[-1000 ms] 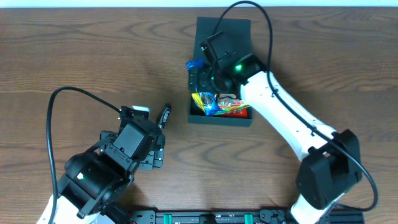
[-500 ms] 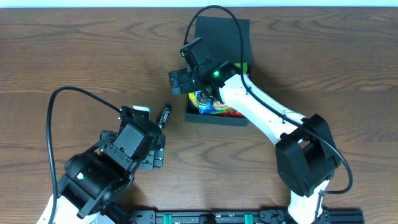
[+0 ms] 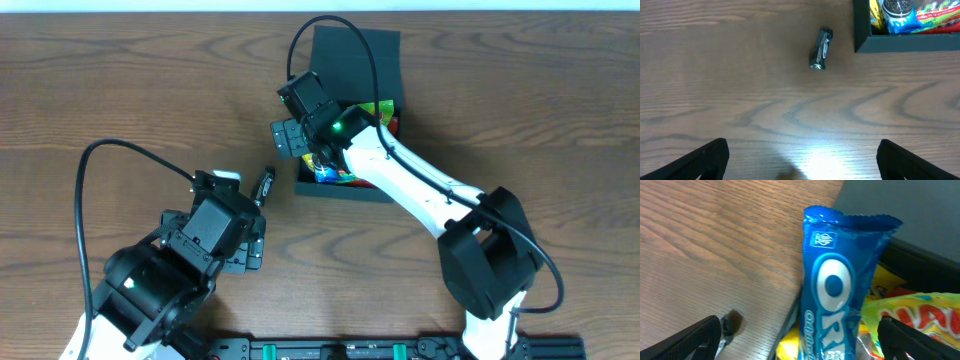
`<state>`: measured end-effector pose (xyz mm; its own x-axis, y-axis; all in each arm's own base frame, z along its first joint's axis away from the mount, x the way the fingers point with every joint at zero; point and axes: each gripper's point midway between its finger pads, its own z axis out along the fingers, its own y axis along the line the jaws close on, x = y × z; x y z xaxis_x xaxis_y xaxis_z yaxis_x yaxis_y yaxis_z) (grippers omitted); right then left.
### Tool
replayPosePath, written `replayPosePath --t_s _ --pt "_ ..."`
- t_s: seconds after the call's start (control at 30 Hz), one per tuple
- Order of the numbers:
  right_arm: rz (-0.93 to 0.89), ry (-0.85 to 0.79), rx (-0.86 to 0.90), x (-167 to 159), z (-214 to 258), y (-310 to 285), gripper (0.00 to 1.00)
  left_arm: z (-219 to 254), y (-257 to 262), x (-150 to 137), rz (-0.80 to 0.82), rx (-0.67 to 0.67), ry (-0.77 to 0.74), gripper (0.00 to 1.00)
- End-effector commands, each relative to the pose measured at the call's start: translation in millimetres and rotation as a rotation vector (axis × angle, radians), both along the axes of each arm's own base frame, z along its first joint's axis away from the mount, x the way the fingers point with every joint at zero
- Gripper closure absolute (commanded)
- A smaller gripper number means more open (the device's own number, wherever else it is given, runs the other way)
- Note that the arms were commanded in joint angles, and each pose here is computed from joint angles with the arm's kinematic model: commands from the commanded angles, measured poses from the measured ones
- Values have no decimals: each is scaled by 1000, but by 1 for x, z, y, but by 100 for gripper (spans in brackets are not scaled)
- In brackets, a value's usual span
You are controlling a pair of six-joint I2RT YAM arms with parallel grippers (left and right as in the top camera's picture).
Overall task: Pack container
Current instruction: 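Lower the OREO pack upright into the box's left side and release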
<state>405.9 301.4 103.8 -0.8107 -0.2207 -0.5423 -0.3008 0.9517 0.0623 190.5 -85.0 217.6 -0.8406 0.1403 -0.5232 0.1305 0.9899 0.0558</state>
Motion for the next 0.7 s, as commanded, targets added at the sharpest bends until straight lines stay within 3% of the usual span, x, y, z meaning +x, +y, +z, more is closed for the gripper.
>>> replayPosePath --t_s 0.0,0.2,0.27,0.5,0.67 --pt "7 -31 -4 1 14 2 1 1 1 -1 5 -4 -2 5" --pt "225 -17 202 -20 53 44 1 1 1 -1 5 -3 -2 5" --pt "259 -23 199 -21 53 47 1 1 1 -1 5 -2 -3 5" --pt "61 -131 10 17 50 -9 1 1 2 -1 6 3 0 5" --pt "-15 -102 -36 30 42 -45 1 0 3 -2 6 7 5 5"
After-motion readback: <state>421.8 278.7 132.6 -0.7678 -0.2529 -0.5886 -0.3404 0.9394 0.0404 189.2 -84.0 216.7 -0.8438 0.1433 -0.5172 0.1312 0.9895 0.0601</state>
